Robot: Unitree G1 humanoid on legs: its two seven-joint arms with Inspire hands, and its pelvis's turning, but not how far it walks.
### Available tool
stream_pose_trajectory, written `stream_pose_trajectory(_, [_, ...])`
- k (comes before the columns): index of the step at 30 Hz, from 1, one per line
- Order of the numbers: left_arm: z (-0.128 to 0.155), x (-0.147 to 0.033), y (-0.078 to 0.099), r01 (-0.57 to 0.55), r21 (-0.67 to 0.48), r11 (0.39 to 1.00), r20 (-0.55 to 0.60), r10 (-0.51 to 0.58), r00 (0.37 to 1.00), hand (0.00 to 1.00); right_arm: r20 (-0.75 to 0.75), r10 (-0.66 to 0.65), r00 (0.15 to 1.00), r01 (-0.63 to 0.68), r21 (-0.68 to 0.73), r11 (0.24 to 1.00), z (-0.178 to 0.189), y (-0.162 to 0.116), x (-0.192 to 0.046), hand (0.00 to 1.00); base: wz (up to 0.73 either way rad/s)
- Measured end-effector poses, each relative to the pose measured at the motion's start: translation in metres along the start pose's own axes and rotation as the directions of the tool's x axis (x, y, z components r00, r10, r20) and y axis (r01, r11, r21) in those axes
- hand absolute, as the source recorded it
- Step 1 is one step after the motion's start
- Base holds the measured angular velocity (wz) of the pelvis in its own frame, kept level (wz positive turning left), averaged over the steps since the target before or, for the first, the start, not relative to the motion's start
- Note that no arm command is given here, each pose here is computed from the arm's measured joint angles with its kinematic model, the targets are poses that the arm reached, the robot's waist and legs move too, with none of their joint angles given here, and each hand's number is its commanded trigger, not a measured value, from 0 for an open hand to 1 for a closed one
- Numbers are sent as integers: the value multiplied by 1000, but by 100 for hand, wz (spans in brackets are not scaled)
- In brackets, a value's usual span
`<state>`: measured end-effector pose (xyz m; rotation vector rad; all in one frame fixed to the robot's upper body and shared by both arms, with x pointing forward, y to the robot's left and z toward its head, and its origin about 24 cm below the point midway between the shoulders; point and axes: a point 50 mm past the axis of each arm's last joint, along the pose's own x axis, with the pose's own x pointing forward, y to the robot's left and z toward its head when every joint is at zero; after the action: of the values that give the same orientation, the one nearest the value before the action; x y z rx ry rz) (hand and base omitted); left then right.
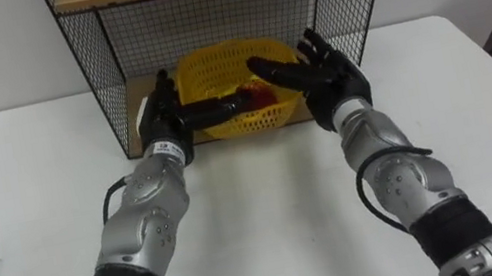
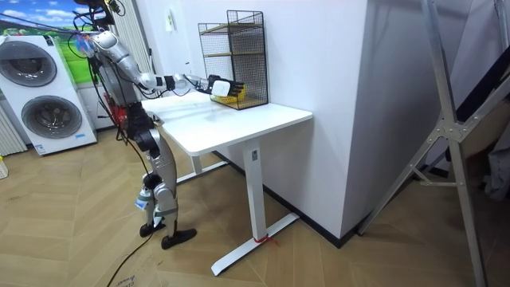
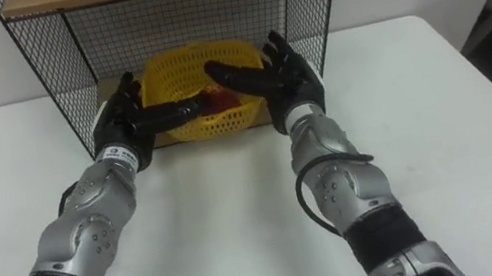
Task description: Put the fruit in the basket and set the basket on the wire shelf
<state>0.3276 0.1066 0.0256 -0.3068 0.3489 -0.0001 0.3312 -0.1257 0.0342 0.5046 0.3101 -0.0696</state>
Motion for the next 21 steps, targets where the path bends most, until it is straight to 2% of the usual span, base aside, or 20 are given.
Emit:
stream_pose_trajectory(5, [-4,2,4,-22,18,1000,-22,22,1000,0,-46,-56,997,57,8,998,-6,-12,5,0,-3])
stream_pose_trajectory(10, [-8,4,18,-77,-9,997,-47,76,996,0,-97,-126,987,131,42,991,-14,-30,8,0,1])
stream_pose_trajectory(12, [-9,4,17,-77,-9,997,-49,77,996,0,-99,-135,986,140,47,989,-14,-31,8,0,0])
stream_pose_trajectory(17, [-7,5,15,-78,-8,997,-47,77,996,0,-111,-140,984,147,54,988,-12,-29,13,0,1])
stream_pose_trajectory(21, [10,18,7,-73,20,997,-37,73,997,0,-101,-125,987,130,43,991,7,-11,28,0,-1])
